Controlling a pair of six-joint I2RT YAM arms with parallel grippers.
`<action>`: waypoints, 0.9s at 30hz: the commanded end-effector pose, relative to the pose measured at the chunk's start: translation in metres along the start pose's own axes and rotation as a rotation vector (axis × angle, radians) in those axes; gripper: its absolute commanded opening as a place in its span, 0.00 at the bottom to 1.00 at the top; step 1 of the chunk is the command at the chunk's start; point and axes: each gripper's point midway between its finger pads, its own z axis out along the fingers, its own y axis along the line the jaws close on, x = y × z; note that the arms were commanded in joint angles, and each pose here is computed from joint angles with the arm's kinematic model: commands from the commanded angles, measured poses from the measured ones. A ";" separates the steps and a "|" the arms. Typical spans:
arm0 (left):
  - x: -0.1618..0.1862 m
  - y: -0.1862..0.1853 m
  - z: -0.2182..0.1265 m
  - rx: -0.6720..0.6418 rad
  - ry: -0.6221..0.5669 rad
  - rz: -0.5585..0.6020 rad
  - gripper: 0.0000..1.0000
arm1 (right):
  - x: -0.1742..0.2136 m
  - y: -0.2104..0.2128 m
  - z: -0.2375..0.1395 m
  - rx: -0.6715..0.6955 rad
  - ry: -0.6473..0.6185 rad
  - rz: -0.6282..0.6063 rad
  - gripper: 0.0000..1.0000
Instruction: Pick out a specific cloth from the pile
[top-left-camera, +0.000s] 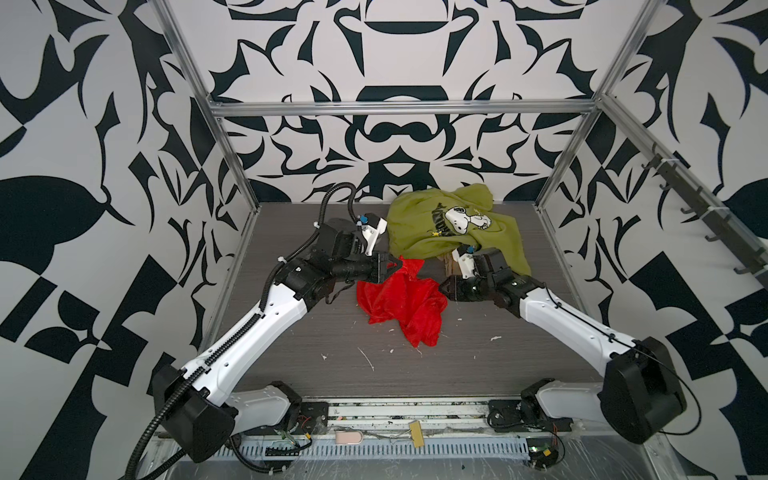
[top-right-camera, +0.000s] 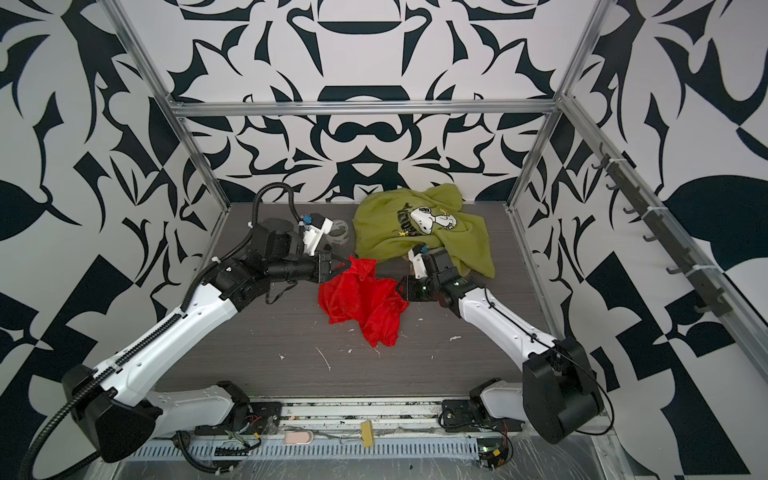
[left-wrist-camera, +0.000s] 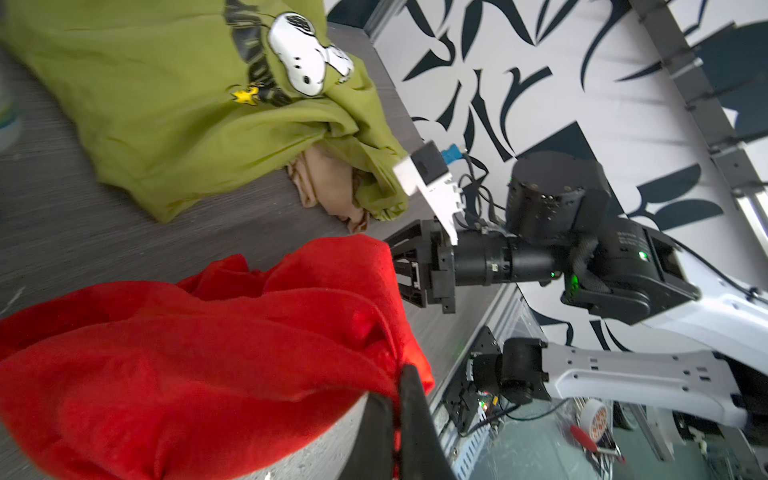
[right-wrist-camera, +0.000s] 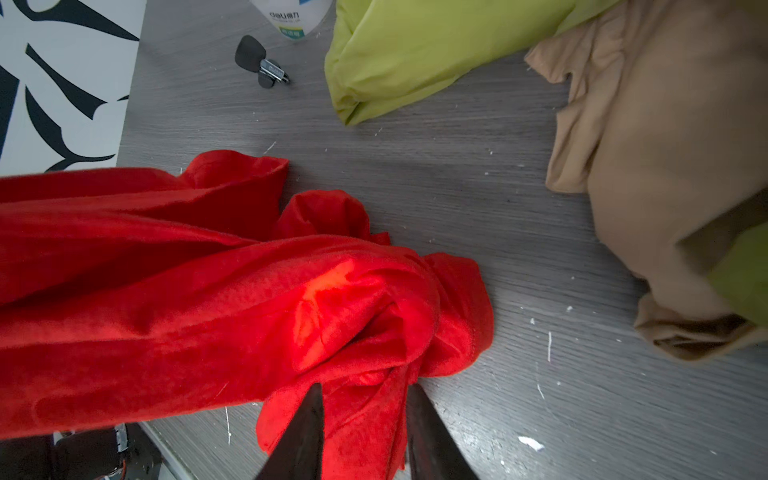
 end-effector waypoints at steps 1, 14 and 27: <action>-0.001 -0.024 0.002 0.063 0.023 0.068 0.00 | -0.021 0.007 -0.021 0.021 -0.069 -0.038 0.36; 0.011 -0.039 0.031 0.099 0.121 0.020 0.00 | -0.033 -0.018 -0.067 0.144 -0.181 -0.038 0.37; 0.065 -0.079 0.063 0.157 0.393 0.098 0.05 | -0.027 -0.022 -0.089 0.164 -0.256 -0.061 0.37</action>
